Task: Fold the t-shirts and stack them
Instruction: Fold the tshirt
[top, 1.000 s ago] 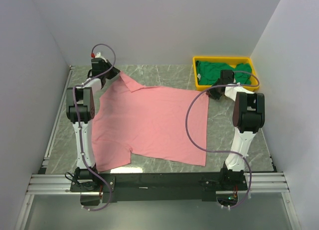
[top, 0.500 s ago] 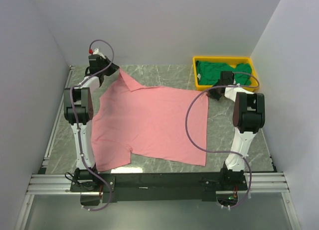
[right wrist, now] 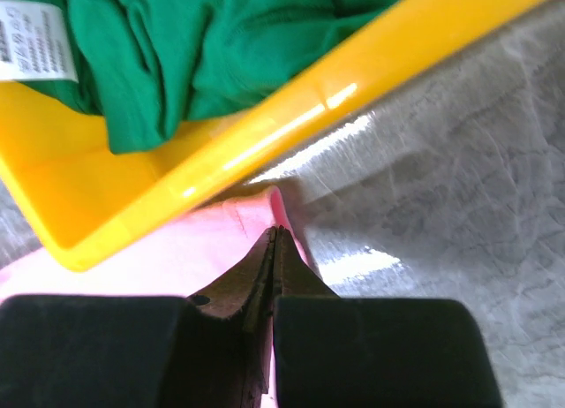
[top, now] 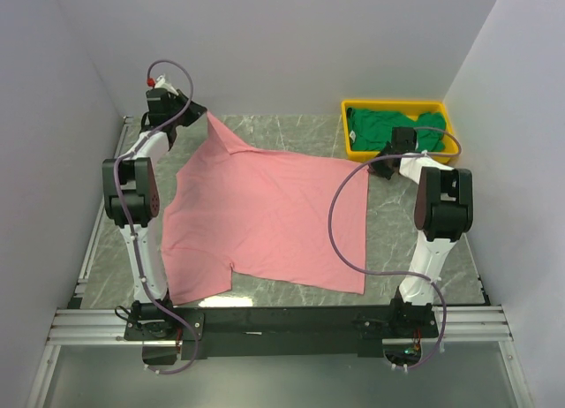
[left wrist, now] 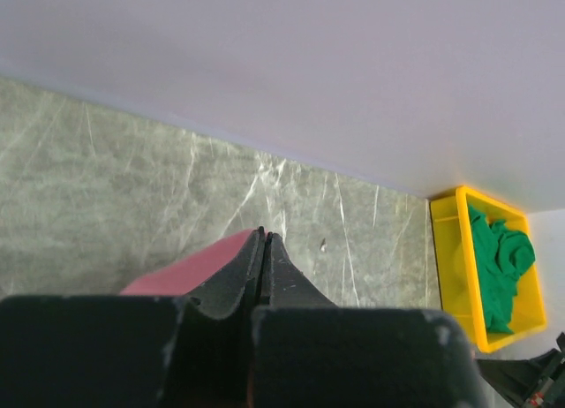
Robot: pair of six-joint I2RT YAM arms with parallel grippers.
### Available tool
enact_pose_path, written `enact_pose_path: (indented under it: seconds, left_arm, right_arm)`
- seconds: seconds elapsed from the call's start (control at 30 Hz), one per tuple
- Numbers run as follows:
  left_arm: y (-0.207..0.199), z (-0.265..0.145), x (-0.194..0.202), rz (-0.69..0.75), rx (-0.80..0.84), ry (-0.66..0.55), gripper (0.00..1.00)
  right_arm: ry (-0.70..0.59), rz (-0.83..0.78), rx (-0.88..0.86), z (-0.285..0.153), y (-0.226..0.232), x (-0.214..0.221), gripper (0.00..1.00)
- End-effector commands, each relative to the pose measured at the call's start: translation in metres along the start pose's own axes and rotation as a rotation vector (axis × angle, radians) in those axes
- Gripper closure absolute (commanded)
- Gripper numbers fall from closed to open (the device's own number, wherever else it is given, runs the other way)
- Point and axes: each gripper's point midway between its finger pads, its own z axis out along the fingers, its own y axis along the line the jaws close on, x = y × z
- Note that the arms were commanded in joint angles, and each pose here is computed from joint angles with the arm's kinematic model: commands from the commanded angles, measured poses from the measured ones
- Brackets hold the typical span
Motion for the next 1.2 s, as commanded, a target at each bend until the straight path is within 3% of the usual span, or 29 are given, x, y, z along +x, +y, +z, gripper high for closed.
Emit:
enact_pose_path:
  seconds: [0.0, 0.2, 0.57, 0.73, 0.77, 0.9, 0.97, 1.17]
  left_arm:
    - [-0.021, -0.02, -0.017, -0.005, 0.032, -0.014, 0.99]
    - [-0.014, -0.018, -0.005, -0.027, 0.026, 0.033, 0.99]
    - [-0.004, -0.017, 0.007, -0.021, -0.003, 0.079, 0.99]
    - [0.0, -0.016, 0.009, -0.014, -0.016, 0.083, 0.99]
    - [0.003, -0.015, 0.01, -0.015, -0.021, 0.085, 0.99]
    - [0.008, -0.012, 0.013, -0.018, -0.032, 0.09, 0.99]
    - [0.011, -0.009, 0.015, -0.018, -0.038, 0.093, 0.99]
    - [0.016, -0.005, 0.018, -0.021, -0.046, 0.096, 0.99]
  right_arm:
    - [-0.027, -0.038, -0.021, -0.015, 0.006, -0.01, 1.0]
    - [-0.011, -0.141, -0.014, -0.018, 0.008, -0.014, 0.91]
    - [-0.023, -0.331, 0.103, -0.029, -0.001, -0.026, 0.89]
    - [-0.054, -0.483, 0.06, -0.045, 0.022, -0.025, 0.76]
    - [-0.043, -0.57, 0.016, -0.052, 0.048, -0.006, 0.73]
    - [-0.008, -0.696, -0.05, -0.065, 0.09, 0.044, 0.53]
    - [0.026, -0.74, -0.108, -0.072, 0.113, 0.078, 0.48]
    - [0.117, -0.893, -0.276, -0.09, 0.169, 0.169, 0.43]
